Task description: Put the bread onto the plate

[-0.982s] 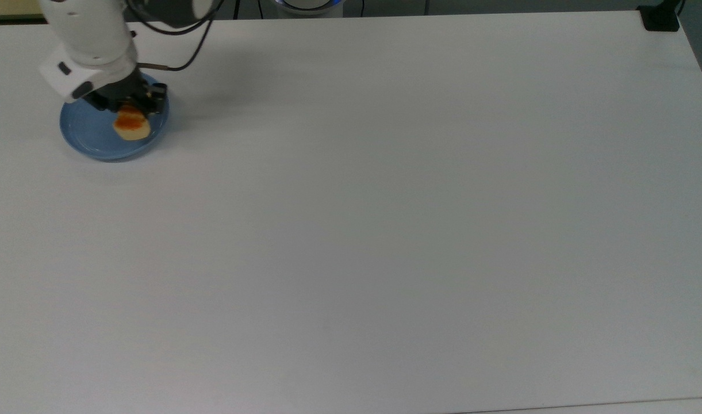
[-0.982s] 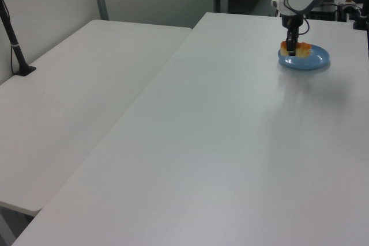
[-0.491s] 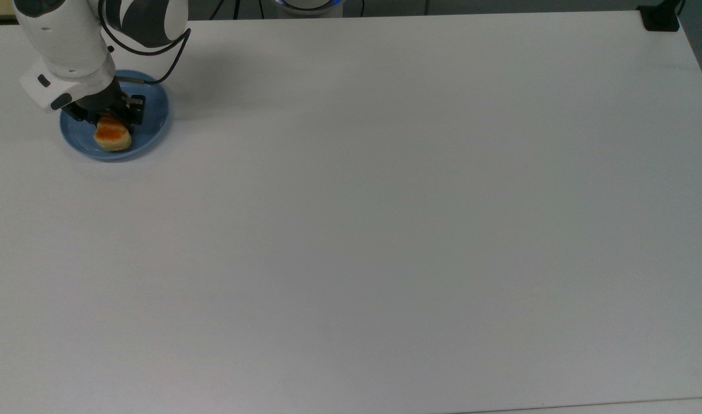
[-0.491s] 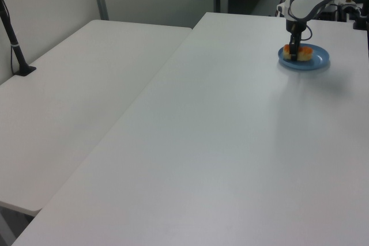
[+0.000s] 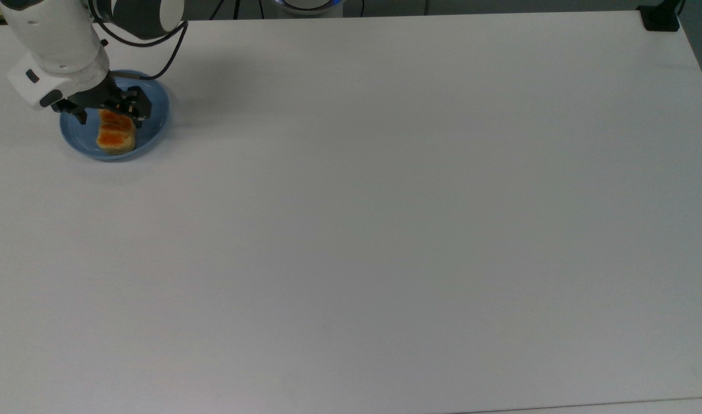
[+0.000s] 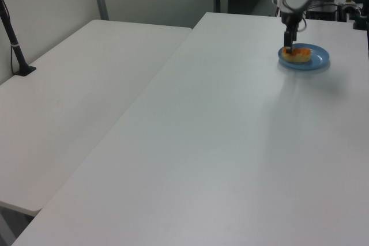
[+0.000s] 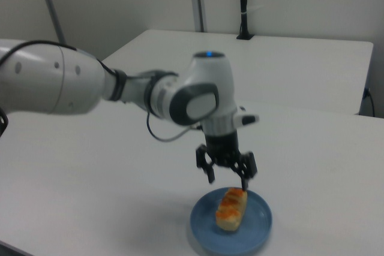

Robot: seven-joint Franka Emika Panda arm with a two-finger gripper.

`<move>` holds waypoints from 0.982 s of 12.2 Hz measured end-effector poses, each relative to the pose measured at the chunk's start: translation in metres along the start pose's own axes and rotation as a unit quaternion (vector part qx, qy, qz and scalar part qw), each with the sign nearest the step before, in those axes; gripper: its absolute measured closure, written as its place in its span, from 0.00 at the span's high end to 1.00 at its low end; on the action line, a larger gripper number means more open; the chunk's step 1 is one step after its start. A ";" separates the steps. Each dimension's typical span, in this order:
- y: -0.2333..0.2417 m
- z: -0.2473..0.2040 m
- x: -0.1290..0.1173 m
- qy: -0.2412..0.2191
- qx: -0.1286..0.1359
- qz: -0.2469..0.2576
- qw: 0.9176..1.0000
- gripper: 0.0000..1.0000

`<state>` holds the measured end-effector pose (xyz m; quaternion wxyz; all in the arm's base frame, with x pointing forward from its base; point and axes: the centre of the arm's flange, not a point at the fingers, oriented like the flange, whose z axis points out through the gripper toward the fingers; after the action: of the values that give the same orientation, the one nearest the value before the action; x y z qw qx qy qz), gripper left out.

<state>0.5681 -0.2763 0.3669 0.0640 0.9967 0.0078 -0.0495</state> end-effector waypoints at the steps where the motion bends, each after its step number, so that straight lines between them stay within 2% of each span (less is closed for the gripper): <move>1: -0.021 -0.035 0.012 -0.008 0.005 0.002 1.000 1.00; 3: -0.065 -0.087 0.028 -0.002 0.007 0.008 1.000 1.00; 4: -0.103 -0.122 0.035 0.013 0.005 0.013 1.000 1.00; 5: -0.125 -0.141 0.036 0.022 0.003 0.019 1.000 1.00; 9: -0.224 -0.219 0.013 0.050 0.009 0.037 0.998 1.00; 12: -0.257 -0.253 -0.012 0.051 0.004 0.045 0.998 1.00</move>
<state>0.5755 0.0109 0.5854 0.0616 0.9975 -0.0344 0.0040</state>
